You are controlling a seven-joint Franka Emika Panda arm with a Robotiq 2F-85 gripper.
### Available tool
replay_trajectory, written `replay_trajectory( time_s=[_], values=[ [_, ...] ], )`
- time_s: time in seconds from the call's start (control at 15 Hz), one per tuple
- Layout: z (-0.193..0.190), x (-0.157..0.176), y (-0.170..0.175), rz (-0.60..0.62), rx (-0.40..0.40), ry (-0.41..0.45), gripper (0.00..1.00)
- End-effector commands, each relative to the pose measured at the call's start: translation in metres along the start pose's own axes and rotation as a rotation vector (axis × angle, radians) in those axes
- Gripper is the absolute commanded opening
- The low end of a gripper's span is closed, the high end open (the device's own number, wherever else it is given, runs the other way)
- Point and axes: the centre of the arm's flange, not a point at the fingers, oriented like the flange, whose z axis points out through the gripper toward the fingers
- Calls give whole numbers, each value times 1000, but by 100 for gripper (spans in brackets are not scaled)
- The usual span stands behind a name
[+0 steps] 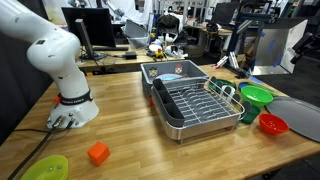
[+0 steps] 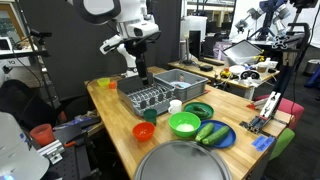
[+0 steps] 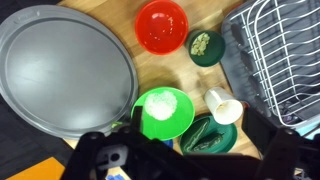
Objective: Pick up the cucumber and put it on the gray tray
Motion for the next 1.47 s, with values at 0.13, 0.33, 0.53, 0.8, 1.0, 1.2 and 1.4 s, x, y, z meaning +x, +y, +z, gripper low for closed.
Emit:
replay_trajectory(
  time_s=[0.13, 0.33, 0.53, 0.8, 1.0, 1.2, 1.4],
  values=[
    [25, 77, 16, -63, -49, -54, 100],
    [29, 75, 22, -49, -42, -41, 100],
    [35, 81, 22, -49, -47, -49, 100],
    [29, 79, 20, -52, -43, -42, 100],
    [37, 89, 26, -29, -66, -23, 100],
    [56, 112, 40, -35, -141, 27, 100],
    [87, 143, 54, -69, -210, 59, 100]
  ],
)
